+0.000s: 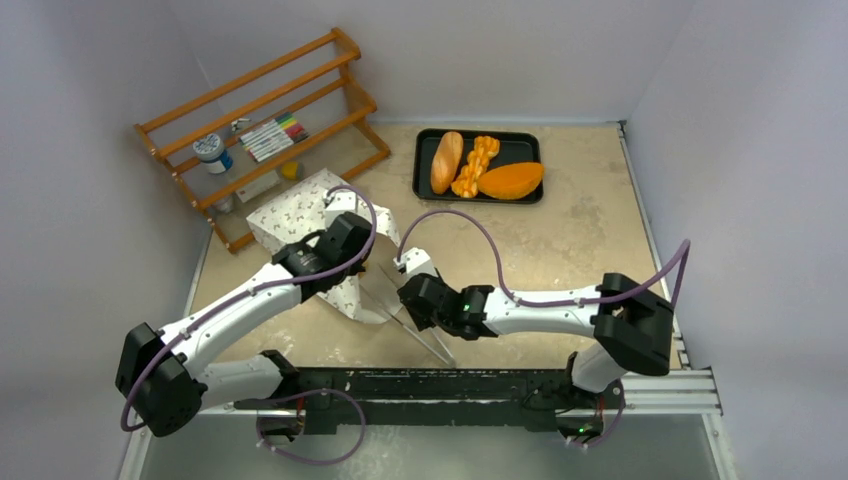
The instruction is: Take the fake bread out of the paper bag
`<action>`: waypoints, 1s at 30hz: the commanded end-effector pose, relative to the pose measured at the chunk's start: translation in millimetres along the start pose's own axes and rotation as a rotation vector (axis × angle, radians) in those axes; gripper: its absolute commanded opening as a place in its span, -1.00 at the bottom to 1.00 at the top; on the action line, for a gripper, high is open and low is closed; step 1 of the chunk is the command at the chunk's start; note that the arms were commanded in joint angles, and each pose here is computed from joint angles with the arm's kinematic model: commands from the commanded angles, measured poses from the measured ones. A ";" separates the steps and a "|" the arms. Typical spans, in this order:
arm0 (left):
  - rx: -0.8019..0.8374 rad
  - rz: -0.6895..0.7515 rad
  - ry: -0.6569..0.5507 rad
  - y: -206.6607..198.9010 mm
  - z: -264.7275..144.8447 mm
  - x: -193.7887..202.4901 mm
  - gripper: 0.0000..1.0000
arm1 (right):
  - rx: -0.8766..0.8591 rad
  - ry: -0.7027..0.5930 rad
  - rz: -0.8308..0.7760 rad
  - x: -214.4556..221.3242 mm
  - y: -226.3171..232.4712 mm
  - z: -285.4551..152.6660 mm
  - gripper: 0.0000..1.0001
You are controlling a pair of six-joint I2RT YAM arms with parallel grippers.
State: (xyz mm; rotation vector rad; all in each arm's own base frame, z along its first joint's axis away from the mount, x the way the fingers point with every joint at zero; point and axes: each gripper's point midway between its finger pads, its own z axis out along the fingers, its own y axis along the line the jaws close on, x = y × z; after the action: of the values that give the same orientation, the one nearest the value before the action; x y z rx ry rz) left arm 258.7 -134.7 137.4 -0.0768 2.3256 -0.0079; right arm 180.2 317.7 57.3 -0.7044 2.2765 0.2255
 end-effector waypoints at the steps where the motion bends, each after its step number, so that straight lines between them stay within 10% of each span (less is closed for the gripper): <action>1: 0.018 -0.039 -0.069 -10.5 -3.2 -23.0 -1.00 | -0.030 -0.068 0.015 -27.1 2.4 -17.5 0.04; 30: 0.016 -0.026 -0.072 -16.8 -2.8 -27.2 -1.00 | -0.208 -0.005 -0.068 7.6 38.9 -15.1 0.28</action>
State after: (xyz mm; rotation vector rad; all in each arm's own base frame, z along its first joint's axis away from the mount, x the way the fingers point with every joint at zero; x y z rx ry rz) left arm 262.0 -140.0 135.8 -0.0585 2.3294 0.0153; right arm 147.2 338.8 70.1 -0.8689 2.2504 0.4351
